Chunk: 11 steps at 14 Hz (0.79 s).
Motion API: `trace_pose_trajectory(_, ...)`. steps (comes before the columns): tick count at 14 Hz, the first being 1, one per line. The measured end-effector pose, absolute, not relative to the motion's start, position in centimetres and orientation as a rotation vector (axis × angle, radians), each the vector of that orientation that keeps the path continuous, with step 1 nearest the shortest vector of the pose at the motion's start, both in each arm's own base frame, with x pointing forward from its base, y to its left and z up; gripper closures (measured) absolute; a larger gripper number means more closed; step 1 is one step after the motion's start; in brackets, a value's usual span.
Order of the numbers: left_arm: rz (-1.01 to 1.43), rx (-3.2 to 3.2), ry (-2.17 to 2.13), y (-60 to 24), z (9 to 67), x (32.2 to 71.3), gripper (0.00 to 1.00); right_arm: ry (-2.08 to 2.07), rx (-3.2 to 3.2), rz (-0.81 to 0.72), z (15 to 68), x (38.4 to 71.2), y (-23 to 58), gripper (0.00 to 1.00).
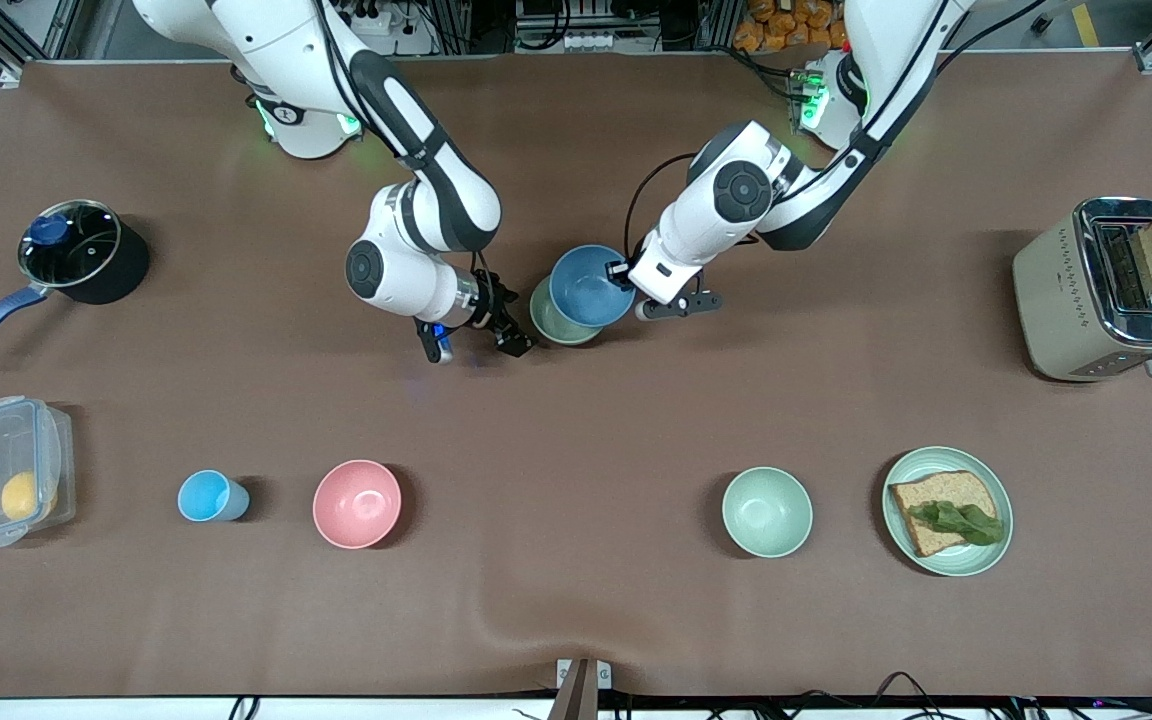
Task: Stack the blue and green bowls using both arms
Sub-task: 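Lower the blue bowl into the green bowl with the left gripper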
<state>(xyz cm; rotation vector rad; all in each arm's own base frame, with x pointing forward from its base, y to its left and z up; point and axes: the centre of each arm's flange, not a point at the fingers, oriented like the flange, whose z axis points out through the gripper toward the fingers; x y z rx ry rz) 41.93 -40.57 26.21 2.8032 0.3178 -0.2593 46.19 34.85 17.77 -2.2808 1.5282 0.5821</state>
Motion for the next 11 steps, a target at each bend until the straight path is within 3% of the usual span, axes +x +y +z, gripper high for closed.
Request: trace_pose_trajectory(11,-0.283,2.835,0.316,-43.2,23.7,41.4,0.94,1.556,-2.262,0.573,17.0,46.2,34.8,0.00)
